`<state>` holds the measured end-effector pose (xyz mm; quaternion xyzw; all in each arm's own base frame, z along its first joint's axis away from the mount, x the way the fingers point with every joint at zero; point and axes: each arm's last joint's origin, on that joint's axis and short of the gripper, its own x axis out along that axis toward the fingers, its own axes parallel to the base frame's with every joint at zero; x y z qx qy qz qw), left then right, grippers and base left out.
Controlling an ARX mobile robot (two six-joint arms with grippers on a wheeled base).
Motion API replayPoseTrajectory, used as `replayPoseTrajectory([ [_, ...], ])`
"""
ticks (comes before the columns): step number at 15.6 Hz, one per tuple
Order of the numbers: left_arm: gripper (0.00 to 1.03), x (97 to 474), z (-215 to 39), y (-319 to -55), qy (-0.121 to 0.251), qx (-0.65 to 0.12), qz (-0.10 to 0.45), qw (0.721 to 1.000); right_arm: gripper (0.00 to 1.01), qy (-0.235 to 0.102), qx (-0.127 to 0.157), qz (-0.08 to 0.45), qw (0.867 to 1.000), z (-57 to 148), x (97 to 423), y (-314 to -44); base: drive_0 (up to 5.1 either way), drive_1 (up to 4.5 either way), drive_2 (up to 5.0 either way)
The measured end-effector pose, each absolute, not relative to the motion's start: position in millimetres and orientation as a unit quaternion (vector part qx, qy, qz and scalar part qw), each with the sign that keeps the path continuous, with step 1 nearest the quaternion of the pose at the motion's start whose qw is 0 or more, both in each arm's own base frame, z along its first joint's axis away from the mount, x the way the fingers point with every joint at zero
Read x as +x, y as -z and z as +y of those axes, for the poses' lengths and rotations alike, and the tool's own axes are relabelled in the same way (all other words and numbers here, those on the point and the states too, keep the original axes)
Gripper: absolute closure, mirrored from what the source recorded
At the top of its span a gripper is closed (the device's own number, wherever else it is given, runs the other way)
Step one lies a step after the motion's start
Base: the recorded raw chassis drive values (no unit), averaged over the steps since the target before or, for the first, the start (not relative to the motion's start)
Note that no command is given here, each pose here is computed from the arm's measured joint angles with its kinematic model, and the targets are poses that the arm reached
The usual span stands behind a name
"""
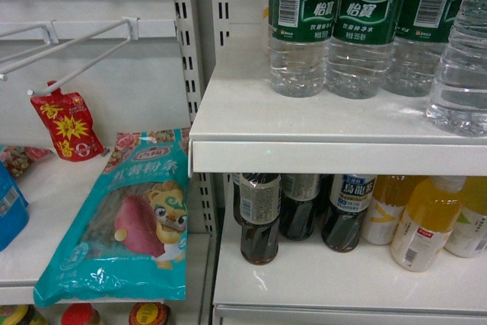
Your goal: Move water from second to third shelf
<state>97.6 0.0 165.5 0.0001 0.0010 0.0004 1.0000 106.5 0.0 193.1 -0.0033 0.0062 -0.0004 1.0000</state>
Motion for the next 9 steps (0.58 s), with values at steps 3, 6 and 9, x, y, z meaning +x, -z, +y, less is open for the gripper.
replayPoseTrajectory([
  [3,0.05,98,0,-166,0.0,0.0,0.001,1.0,0.99,0.0,-0.003,-0.004,1.0,0,97,-186,0.0,0.0,0.0],
  [6,0.05,98,0,-166,0.0,0.0,0.001,1.0,0.99,0.0,-0.003,0.001,1.0,0,98,-178,0.0,0.0,0.0],
  [9,0.05,98,0,-166,0.0,0.0,0.001,1.0,0.99,0.0,-0.003,-0.007,1.0,0,97,-169,0.0,0.0,0.0],
])
